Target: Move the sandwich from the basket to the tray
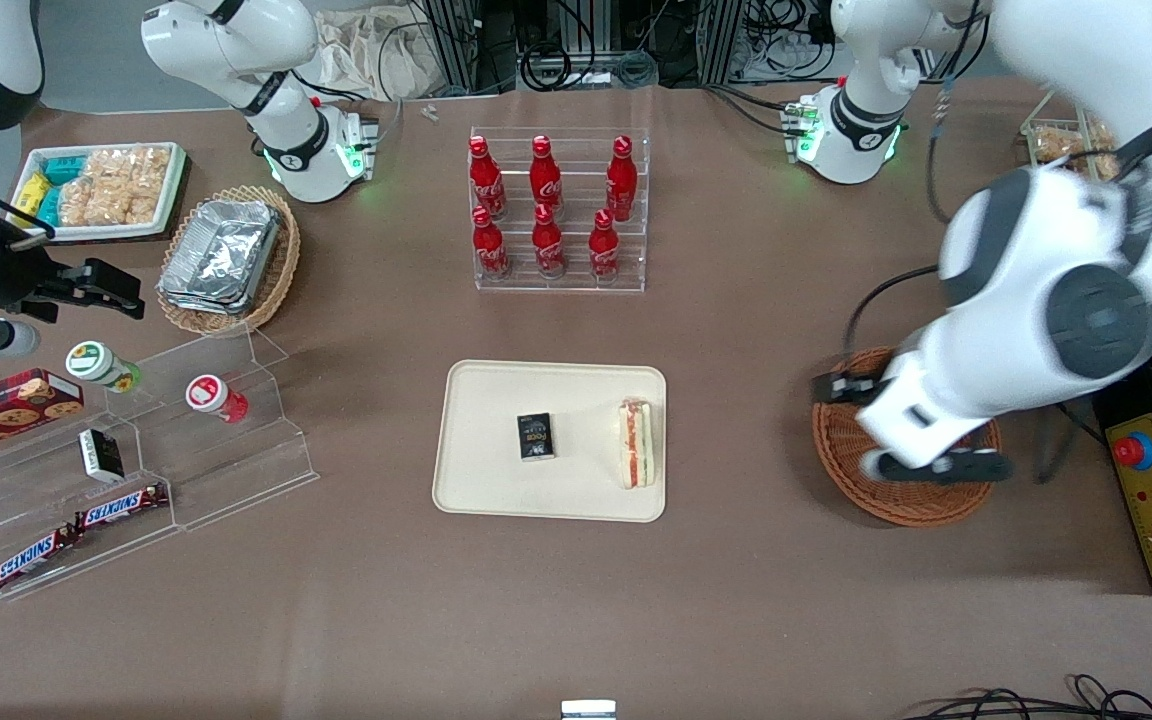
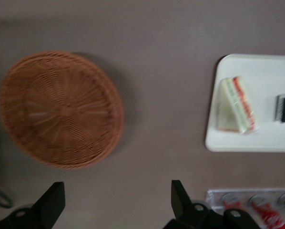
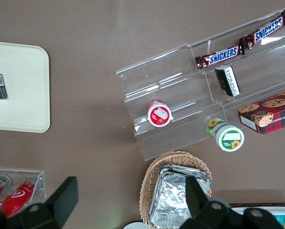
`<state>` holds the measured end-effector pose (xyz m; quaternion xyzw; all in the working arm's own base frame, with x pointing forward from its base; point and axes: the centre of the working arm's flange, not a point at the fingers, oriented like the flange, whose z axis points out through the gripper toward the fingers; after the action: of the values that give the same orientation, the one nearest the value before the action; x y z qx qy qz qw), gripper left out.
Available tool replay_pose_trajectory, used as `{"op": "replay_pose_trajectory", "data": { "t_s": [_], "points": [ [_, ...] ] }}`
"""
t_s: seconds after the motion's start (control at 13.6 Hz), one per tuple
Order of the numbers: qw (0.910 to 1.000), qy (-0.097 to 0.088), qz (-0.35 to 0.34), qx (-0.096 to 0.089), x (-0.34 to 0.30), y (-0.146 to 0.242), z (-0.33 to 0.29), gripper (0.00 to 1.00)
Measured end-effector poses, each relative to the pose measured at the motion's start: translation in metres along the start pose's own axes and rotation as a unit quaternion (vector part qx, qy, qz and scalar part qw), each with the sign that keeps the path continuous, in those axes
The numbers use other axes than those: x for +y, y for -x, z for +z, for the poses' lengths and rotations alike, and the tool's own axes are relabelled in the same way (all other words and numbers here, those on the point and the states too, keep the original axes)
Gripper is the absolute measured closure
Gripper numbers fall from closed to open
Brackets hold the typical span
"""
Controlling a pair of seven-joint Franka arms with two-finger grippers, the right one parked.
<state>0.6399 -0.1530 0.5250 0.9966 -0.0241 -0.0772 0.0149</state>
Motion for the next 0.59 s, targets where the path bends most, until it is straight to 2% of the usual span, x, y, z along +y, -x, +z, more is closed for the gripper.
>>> {"op": "replay_pose_trajectory", "data": {
  "t_s": [0.22, 0.37, 0.59],
  "points": [
    [0.9994, -0.005, 0.023, 0.027, -0.063, 0.039, -0.001, 0.0],
    [0.999, -0.016, 0.029, 0.029, -0.065, 0.062, 0.008, 0.0],
    [0.9981, -0.038, 0.035, 0.035, -0.063, 0.067, 0.012, 0.0]
  ]
}}
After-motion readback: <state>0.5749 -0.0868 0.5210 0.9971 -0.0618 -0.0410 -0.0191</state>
